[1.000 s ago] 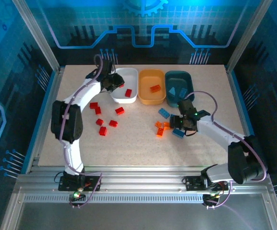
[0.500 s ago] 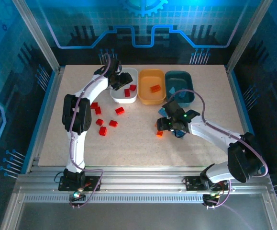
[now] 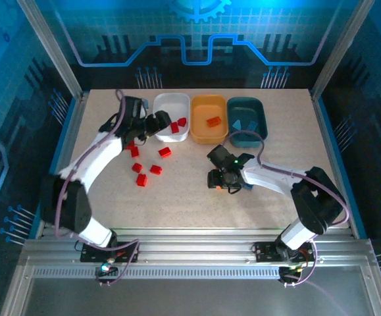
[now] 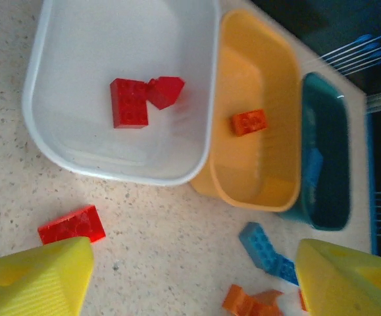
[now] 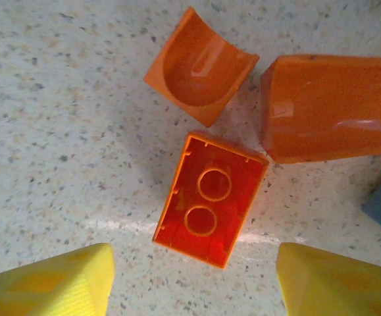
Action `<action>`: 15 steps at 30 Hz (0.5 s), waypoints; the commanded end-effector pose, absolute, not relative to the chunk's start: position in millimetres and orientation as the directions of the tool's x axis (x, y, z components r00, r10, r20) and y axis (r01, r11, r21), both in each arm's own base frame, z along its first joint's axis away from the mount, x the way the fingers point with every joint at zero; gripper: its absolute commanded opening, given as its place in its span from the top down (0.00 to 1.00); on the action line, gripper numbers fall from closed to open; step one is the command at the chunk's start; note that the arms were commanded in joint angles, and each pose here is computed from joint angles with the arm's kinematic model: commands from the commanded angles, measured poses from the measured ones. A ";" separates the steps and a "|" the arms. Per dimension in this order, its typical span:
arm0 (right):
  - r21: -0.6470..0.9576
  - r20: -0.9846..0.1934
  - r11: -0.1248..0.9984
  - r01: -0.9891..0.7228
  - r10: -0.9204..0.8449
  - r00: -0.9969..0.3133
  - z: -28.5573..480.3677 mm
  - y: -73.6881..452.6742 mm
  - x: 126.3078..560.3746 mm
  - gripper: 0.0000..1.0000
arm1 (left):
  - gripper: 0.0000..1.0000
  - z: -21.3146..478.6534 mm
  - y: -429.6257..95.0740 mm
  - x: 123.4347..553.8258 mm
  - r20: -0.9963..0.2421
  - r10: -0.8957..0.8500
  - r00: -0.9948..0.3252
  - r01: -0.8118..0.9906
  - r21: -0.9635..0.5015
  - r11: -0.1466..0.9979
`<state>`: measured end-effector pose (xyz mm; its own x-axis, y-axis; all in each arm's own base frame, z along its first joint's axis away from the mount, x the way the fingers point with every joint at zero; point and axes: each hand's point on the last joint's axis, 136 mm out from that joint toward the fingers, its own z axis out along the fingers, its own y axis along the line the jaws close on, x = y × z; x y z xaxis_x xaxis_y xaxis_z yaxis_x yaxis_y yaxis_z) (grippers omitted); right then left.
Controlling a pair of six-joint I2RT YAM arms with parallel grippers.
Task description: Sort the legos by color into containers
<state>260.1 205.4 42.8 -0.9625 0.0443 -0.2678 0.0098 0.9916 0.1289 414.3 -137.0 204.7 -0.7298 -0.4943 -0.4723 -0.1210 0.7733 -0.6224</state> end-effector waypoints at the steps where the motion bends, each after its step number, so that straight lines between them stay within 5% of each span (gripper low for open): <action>1: 0.115 -0.260 0.991 0.074 0.102 -0.960 35.4 208.4 264.8 0.36 | 0.13 178.0 -125.8 381.0 -0.456 -0.513 -0.727 -0.164 -0.610 0.775; 10: -0.011 -0.318 1.000 0.021 0.017 -0.948 34.7 217.0 270.3 0.68 | 0.10 131.1 -98.8 313.9 -0.409 -0.519 -0.750 -0.253 -0.548 0.797; 15: -0.084 -0.391 0.996 -0.038 -0.068 -0.918 58.2 218.3 260.8 0.77 | 0.10 135.7 -96.3 311.7 -0.417 -0.522 -0.744 -0.248 -0.553 0.795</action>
<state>259.3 226.4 34.0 -0.9446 -0.0373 -0.3261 -0.0331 0.9993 -0.0182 311.0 -101.7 128.5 -0.7617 -0.5132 -0.3955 -0.2479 0.7948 -0.5540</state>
